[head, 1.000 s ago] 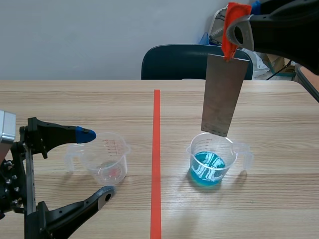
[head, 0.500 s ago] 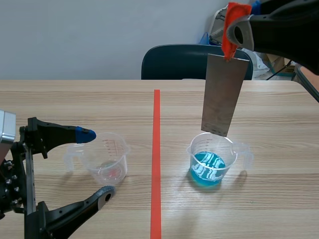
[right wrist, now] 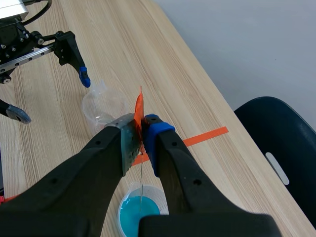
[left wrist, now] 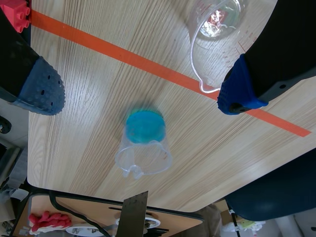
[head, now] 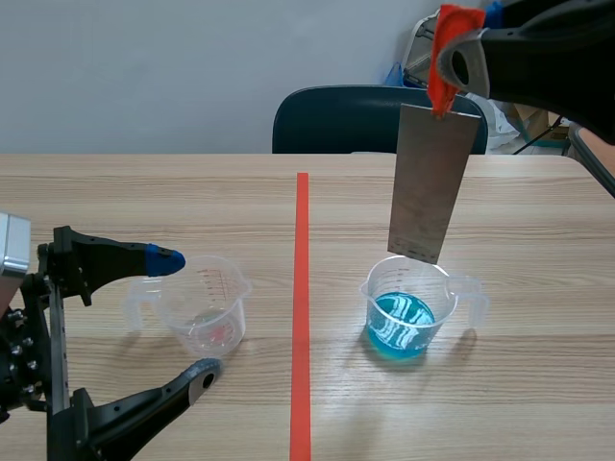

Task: Do the redox reaction experiment

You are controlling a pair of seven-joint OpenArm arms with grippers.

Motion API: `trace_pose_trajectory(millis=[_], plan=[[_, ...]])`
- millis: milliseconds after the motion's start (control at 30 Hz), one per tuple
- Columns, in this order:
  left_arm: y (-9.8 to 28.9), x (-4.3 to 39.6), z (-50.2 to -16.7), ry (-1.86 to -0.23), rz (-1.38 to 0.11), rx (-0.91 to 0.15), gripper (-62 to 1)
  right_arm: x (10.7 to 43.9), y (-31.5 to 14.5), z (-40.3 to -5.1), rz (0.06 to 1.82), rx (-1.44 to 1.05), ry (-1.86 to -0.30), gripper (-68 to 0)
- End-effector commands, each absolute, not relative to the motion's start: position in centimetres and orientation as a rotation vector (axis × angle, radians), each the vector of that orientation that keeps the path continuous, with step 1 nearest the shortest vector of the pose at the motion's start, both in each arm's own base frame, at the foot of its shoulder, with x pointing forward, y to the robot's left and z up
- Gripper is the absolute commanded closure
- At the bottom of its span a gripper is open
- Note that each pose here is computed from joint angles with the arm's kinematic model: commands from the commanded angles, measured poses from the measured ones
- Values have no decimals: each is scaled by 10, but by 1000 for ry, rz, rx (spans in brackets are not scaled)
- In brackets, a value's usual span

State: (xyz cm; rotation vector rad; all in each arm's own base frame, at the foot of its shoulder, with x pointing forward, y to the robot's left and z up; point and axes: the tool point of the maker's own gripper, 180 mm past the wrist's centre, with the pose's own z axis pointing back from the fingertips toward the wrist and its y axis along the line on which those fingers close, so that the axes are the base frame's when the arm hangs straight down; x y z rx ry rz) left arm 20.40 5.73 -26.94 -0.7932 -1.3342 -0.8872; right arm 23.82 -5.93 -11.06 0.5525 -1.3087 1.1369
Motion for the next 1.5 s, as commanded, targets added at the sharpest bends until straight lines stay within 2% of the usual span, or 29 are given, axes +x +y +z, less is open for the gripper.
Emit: trace_pose_trajectory(millis=[0, 1133, 1167, 1200, 1267, 1333, 1467], plan=[[56, 206, -263, -1360, -875, -806, -623, 236, -58, -102, 1155, 559, -1336, -8], [57, 205, -269, -1329, -889, -787, -623, 236, -58, -102, 1155, 559, -1336, -8], [57, 205, -269, -1329, -889, -787, -591, 236, -58, -102, 1155, 559, -1336, -8], [57, 205, -269, -1329, -889, -787, -492, 236, -58, -102, 1155, 559, -1336, -8], [57, 205, -269, -1329, -889, -786, -243, 236, -58, -102, 1155, 559, -1336, -8], [57, 205, -271, -1322, -891, -782, -20, 236, -58, -102, 1155, 559, -1336, -8], [58, 210, -269, -1340, -889, -766, -14, 236, -58, -102, 1155, 559, -1336, -8]])
